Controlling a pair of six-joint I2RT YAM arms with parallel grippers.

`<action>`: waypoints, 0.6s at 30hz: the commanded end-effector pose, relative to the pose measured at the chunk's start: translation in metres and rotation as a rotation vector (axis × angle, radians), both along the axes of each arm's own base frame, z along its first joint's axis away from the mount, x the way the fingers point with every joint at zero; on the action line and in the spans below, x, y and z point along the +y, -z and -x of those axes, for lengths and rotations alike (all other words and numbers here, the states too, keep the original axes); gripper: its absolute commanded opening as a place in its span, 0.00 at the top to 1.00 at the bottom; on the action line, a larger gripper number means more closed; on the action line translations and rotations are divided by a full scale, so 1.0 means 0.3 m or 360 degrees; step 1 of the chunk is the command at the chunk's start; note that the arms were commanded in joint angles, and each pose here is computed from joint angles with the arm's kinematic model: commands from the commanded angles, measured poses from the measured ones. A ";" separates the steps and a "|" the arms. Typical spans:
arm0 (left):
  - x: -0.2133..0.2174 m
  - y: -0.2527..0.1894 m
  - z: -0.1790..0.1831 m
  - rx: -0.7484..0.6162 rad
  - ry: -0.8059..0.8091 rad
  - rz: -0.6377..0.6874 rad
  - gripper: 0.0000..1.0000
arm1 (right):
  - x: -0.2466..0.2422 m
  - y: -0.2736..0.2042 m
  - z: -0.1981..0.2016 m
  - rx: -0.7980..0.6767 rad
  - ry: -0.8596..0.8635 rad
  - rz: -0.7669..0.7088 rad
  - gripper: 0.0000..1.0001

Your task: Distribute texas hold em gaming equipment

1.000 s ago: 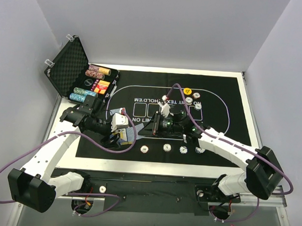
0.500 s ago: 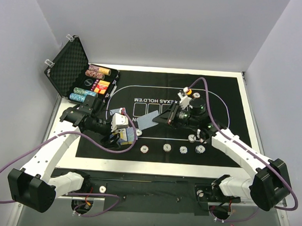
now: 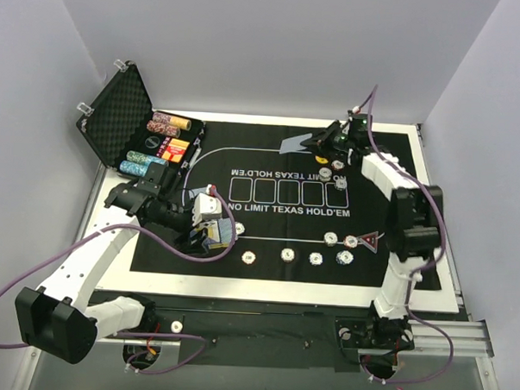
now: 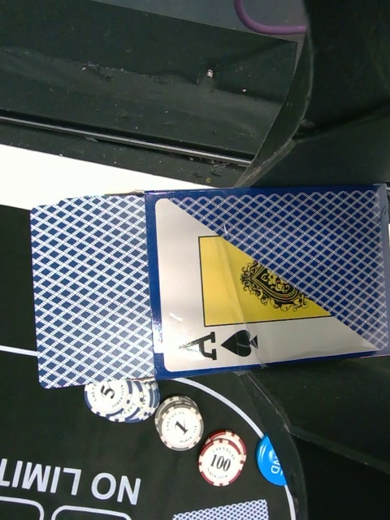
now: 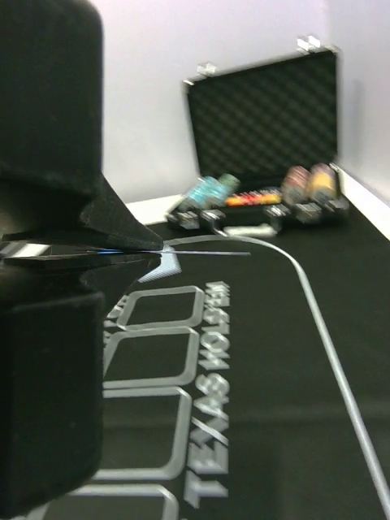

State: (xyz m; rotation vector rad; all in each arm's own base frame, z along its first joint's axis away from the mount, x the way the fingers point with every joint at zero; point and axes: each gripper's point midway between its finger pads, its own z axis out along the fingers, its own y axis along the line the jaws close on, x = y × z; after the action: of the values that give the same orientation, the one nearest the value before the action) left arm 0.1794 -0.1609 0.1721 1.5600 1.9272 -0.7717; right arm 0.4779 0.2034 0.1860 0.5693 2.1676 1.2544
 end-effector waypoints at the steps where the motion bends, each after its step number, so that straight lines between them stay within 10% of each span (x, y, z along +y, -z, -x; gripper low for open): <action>1: -0.040 -0.092 -0.048 -0.0112 0.0029 0.0119 1.00 | -0.045 0.172 -0.177 0.0118 0.0078 0.0190 1.00; 15: -0.041 -0.093 -0.049 -0.0109 0.0042 0.0117 1.00 | -0.216 0.453 -0.326 0.0360 0.0304 0.0670 1.00; 18: -0.040 -0.090 -0.047 -0.0104 0.0038 0.0114 1.00 | -0.226 0.464 -0.320 0.0393 0.0290 0.0710 0.74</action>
State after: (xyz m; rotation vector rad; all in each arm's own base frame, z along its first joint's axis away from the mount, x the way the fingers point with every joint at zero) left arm 0.1865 -0.1634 0.1765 1.5623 1.9190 -0.7676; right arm 0.5748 0.1539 0.0538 0.7356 2.3877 0.7235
